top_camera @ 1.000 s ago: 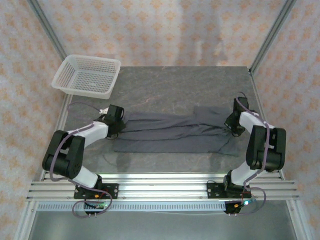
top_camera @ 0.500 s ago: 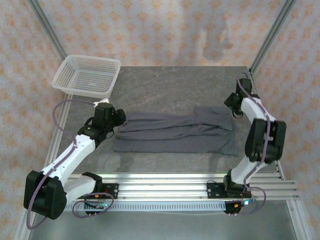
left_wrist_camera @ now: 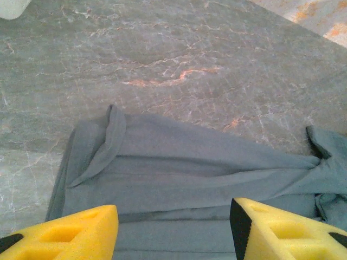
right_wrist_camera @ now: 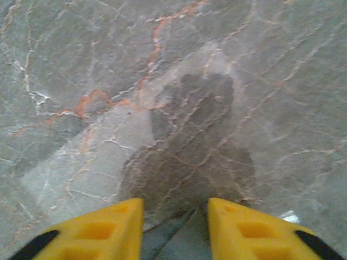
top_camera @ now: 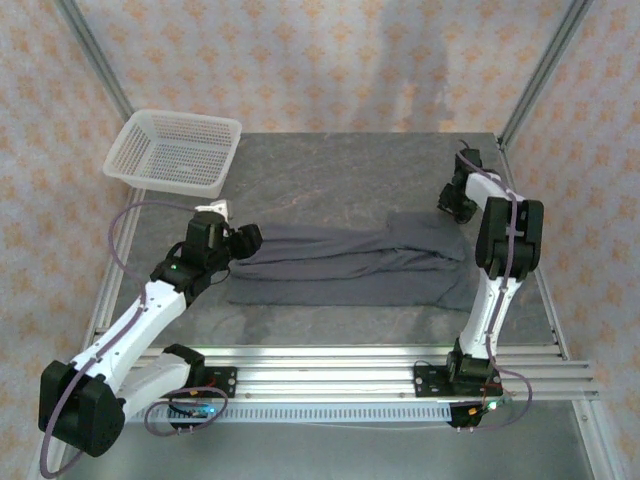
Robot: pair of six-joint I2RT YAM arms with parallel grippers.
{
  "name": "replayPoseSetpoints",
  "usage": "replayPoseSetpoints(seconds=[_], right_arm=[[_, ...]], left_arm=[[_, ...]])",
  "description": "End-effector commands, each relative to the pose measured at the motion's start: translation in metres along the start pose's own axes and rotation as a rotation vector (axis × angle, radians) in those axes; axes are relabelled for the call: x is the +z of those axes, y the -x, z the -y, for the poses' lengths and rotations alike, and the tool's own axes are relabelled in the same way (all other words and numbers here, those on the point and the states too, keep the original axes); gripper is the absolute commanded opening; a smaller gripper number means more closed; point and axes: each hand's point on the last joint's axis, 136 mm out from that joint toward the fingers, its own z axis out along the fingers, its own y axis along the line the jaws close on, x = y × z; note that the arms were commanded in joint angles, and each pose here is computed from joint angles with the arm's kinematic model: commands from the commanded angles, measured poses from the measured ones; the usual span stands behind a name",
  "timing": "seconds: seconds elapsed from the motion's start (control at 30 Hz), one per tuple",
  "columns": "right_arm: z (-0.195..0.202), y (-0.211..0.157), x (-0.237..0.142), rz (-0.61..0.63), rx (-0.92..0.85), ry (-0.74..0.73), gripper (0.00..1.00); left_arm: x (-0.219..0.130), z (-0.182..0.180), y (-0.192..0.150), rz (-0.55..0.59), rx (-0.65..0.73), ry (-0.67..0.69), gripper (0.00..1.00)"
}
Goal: Fold the inside-out t-shirt
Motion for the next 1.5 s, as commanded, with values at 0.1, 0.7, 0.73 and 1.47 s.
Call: replayPoseSetpoints(seconds=[0.1,0.7,0.73,1.47], right_arm=[[-0.004,-0.009,-0.008,-0.043,0.0,-0.003,0.03],[0.051,-0.099,-0.156,0.281,0.234,0.213,0.0],[0.063,-0.117,-0.159,0.293,0.261,0.219,0.0],[0.002,-0.153,-0.154,0.169,0.147,0.537,0.4]], left_arm=[[-0.004,-0.011,-0.007,-0.012,0.012,0.055,0.58],[-0.003,-0.011,0.001,0.002,-0.009,0.074,0.6],[-0.002,-0.012,0.001,0.001,-0.008,0.081,0.6],[0.013,0.005,-0.013,-0.086,-0.032,0.002,0.58]])
